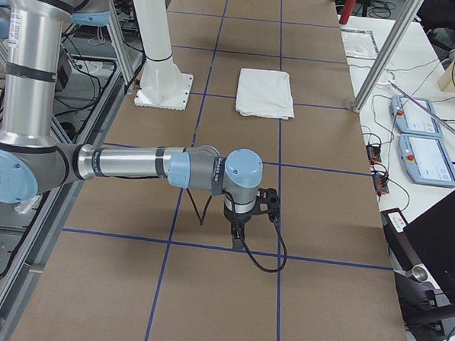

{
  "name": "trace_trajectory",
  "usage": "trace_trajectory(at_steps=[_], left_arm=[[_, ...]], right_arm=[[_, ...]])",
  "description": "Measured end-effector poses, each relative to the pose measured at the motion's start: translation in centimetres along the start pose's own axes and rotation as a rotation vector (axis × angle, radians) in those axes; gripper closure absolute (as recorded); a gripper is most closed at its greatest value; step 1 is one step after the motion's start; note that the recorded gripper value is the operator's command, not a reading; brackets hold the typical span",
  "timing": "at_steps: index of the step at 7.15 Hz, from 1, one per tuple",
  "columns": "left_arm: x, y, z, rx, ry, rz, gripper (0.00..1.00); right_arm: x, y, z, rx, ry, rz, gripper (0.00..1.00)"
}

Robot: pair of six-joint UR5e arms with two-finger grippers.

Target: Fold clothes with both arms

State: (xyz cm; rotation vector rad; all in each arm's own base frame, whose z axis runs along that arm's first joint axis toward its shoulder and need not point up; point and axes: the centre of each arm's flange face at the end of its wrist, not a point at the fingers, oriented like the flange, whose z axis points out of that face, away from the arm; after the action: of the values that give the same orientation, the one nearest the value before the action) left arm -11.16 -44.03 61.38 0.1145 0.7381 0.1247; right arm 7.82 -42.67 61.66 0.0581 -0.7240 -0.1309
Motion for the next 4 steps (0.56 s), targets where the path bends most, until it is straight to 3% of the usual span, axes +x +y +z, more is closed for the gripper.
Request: trace_trajectory(at_steps=[4], left_arm=[[-0.28,0.81,0.45,-0.012,0.002,-0.013,0.0]], right_arm=[[-0.17,-0.1,-0.18,0.006,0.0,-0.011,0.0]])
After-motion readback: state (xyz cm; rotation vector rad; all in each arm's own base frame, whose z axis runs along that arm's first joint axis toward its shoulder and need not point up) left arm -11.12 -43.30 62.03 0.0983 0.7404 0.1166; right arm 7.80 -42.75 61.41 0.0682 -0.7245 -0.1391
